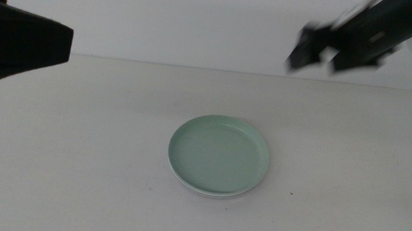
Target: Stack the three bowls on top of each other.
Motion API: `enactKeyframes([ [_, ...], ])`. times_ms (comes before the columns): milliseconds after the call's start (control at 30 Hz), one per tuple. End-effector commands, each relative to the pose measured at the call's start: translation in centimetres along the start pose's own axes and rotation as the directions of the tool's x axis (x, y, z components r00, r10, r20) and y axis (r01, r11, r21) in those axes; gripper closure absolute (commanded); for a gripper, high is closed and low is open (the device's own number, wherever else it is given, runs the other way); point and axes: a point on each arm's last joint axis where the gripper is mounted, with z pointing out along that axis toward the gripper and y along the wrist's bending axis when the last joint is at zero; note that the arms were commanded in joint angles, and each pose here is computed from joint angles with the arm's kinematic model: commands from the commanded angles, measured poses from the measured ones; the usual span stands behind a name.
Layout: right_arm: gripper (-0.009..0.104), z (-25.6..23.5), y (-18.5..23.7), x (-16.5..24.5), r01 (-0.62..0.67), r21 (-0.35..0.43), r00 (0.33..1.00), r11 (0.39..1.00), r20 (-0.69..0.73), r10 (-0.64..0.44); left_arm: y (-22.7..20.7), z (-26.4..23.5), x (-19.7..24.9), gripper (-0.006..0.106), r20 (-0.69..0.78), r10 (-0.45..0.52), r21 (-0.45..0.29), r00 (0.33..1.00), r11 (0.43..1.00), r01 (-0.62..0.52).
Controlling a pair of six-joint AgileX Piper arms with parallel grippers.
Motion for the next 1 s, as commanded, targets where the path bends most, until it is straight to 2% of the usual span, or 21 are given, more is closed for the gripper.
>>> enactKeyframes([
  [0,0.006,-4.9,-0.4,0.4,-0.001,0.053,0.993,0.999,0.119,-0.005,0.0,-0.1,0.0,0.007,0.013,-0.009,-0.001,1.0,1.0,0.009],
  [133,0.006,-9.8,-0.7,3.2,0.011,0.12,0.968,0.993,0.249,-0.041,0.0,-0.1,0.0,0.007,0.013,-0.009,-0.001,1.0,1.0,0.009],
  [267,0.006,-12.1,-0.6,7.3,-0.004,0.157,0.939,0.988,0.342,-0.05,0.0,-0.1,0.0,0.007,0.013,-0.009,-0.001,1.0,1.0,0.009],
  [500,0.006,-14.1,-0.3,13.6,-0.055,0.163,0.803,0.985,0.594,-0.054,0.0,-0.1,0.0,0.007,0.013,-0.009,-0.001,1.0,1.0,0.009],
  [700,0.006,-15.0,-0.2,14.2,-0.048,0.17,0.759,0.984,0.647,-0.074,0.0,-0.1,0.0,0.007,0.013,-0.009,-0.001,1.0,1.0,0.009],
  [867,0.006,-14.9,-0.1,14.3,-0.058,0.159,0.762,0.986,0.645,-0.059,0.0,0.2,0.1,0.007,0.019,-0.021,0.01,1.0,1.0,0.021],
  [967,0.006,-14.9,-0.1,14.3,-0.058,0.159,0.762,0.986,0.645,-0.059,0.3,0.6,1.0,0.007,0.08,-0.041,-0.024,0.996,0.999,0.043],
])
